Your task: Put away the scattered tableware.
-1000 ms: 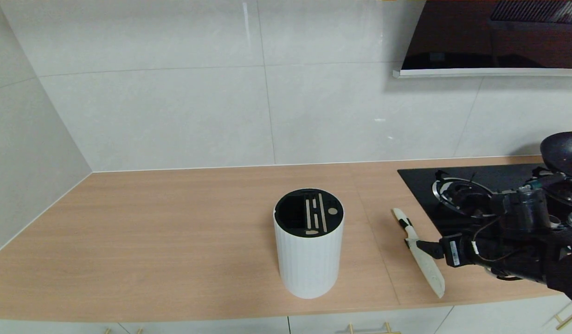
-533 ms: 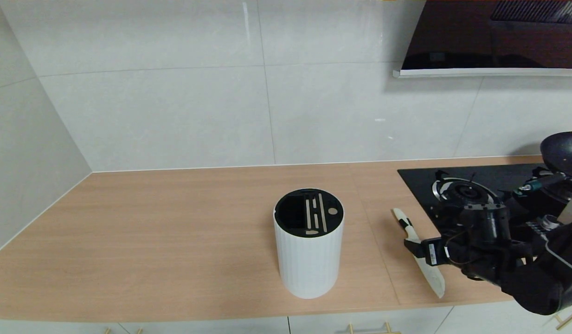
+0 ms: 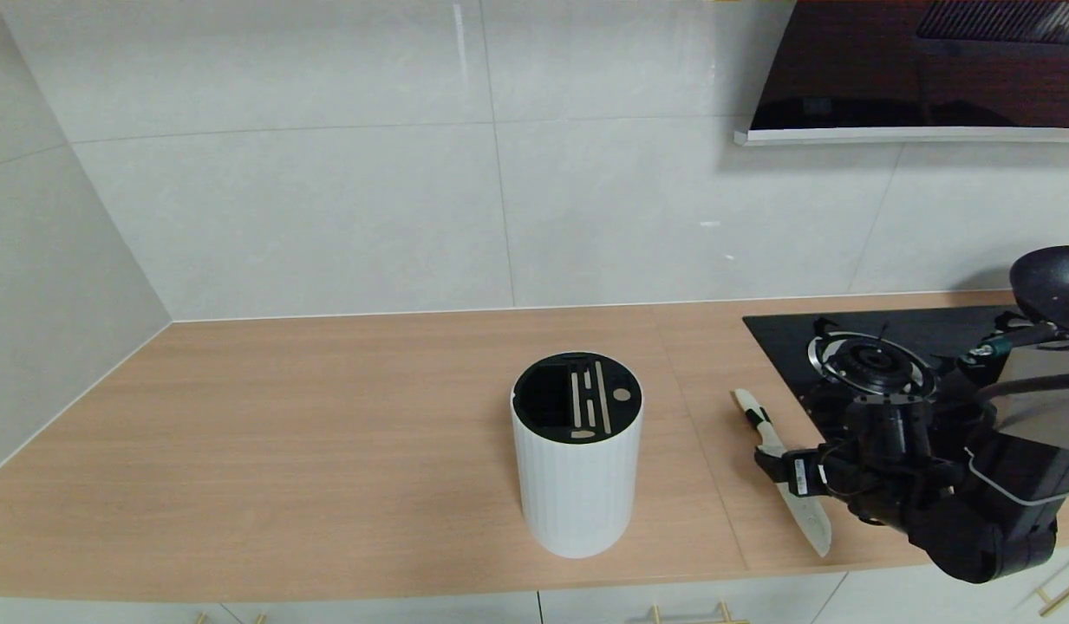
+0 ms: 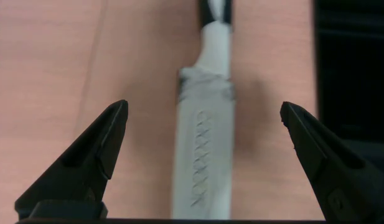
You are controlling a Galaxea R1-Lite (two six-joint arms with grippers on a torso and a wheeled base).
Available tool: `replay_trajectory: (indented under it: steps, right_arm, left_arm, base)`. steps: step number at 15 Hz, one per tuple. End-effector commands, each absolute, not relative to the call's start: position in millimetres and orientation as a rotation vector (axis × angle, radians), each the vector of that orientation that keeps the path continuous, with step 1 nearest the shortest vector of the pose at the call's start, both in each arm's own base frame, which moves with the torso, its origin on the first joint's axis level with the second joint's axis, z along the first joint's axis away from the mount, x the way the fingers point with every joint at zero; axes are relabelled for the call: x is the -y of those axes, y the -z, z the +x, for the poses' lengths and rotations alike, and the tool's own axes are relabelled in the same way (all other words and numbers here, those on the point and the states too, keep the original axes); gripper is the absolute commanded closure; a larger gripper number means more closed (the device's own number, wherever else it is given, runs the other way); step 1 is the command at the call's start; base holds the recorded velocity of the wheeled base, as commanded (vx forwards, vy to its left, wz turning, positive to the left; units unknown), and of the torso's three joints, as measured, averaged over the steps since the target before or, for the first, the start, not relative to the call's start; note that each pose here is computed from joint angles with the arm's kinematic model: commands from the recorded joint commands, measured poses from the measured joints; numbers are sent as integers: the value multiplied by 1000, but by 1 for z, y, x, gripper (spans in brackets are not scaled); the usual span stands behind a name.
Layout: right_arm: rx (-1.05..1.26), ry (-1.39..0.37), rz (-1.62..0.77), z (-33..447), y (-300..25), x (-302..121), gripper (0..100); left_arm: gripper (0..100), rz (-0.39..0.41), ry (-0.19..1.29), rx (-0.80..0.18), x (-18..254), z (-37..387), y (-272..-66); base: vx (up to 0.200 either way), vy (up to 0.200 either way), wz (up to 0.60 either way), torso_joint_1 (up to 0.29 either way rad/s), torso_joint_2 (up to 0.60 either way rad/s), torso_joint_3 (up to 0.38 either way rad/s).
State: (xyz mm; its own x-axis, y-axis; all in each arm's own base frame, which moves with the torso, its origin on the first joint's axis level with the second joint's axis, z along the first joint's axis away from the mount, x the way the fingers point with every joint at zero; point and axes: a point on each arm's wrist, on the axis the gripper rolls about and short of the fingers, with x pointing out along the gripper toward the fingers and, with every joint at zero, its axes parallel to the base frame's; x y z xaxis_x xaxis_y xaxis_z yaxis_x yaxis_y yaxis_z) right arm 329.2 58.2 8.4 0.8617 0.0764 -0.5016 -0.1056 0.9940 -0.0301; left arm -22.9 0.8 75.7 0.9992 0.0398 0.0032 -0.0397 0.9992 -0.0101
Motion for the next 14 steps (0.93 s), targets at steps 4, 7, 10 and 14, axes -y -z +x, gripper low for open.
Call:
replay_trajectory:
  steps: [4, 7, 10, 14]
  right_arm:
    - [-547, -96, -56, 339, 8, -60, 0]
    - [-546, -100, -46, 344, 13, -64, 0]
    - [-541, -95, -27, 346, 13, -65, 0]
    - [-547, -94, -25, 349, 18, -65, 0]
  left_arm:
    - [0, -11, -40, 2, -1, -23, -76]
    - [0, -11, -40, 3, -1, -23, -76]
    - [0, -11, -40, 3, -1, -23, -76]
    - [0, -11, -40, 3, -1, -23, -76]
  base:
    - [0, 0, 0, 0, 0, 0]
    - [0, 0, 0, 0, 0, 0]
    - [0, 0, 0, 0, 0, 0]
    - [0, 0, 0, 0, 0, 0]
